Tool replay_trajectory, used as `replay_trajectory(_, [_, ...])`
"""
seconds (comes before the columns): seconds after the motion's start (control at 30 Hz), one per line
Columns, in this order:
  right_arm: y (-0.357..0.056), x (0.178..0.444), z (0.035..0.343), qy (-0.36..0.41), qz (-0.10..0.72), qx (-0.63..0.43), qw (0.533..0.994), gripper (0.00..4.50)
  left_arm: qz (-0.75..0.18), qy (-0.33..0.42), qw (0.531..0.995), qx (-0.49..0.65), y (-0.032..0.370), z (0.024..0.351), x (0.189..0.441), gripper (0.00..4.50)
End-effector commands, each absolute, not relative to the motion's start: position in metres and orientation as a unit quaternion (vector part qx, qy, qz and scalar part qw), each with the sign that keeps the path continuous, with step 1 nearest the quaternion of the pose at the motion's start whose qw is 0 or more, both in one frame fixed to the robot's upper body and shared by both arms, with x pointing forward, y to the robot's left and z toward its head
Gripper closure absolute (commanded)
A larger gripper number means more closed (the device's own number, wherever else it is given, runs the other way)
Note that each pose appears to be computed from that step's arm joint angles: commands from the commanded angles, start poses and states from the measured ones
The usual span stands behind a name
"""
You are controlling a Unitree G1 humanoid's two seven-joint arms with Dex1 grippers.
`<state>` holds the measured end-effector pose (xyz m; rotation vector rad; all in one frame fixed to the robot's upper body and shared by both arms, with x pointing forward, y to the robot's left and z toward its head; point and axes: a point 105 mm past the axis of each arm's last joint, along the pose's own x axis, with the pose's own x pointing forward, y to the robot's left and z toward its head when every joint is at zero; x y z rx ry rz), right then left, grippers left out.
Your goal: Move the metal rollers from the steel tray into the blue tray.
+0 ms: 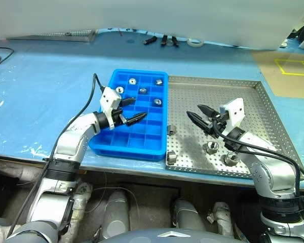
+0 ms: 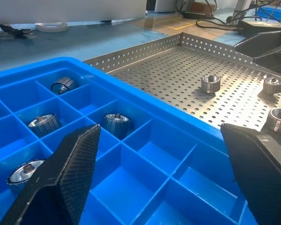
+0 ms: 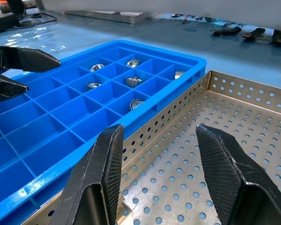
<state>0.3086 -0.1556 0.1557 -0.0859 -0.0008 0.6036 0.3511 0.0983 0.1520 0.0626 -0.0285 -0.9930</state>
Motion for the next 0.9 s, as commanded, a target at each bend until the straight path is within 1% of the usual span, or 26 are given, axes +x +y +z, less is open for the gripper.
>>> replay_trajectory(0.03, [-0.1546, 0.3074, 0.1692, -0.028, 0.299, -0.051, 0.952, 1.99, -0.479, -0.044, 0.876, 0.036, 0.0982, 0.1688, 0.3489, 0.17])
replay_trajectory(0.3, [-0.1564, 0.308, 0.1707, -0.031, 0.296, -0.054, 0.953, 1.99, -0.471, -0.05, 0.88, 0.039, 0.0999, 0.1718, 0.3532, 0.17])
replay_trajectory(0.9, [-0.1591, 0.3083, 0.1713, -0.031, 0.292, -0.058, 0.954, 1.99, -0.472, -0.05, 0.88, 0.036, 0.0997, 0.1706, 0.3538, 0.17])
